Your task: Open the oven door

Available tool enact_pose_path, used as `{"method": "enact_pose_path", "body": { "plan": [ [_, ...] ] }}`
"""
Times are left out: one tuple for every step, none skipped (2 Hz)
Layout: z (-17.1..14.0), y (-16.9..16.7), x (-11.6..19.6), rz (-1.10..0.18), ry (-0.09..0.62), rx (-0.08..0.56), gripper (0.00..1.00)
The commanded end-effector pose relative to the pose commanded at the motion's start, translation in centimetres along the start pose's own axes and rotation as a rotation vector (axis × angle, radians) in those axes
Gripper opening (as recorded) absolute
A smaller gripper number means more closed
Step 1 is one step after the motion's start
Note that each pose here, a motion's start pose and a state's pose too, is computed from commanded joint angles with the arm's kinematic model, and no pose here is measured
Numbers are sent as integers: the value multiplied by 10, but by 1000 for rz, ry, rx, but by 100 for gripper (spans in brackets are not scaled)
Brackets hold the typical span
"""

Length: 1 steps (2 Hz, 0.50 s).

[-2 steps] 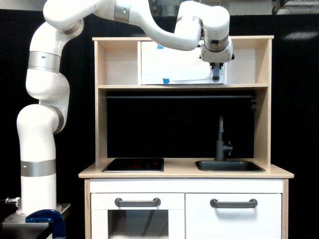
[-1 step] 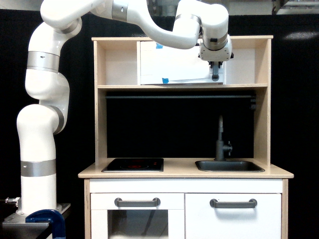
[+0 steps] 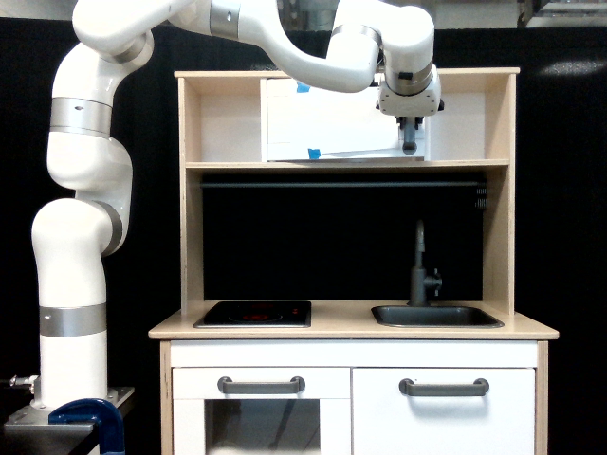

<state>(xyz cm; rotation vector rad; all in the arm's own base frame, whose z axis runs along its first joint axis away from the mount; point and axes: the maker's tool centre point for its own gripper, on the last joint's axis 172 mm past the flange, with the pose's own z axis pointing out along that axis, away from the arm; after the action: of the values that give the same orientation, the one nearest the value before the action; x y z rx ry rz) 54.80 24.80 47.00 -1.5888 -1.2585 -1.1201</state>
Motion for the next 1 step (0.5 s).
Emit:
{"method": "enact_pose_path", "body": {
  "plan": [
    [-12,-2,-2,0,0,0,0]
  ]
}}
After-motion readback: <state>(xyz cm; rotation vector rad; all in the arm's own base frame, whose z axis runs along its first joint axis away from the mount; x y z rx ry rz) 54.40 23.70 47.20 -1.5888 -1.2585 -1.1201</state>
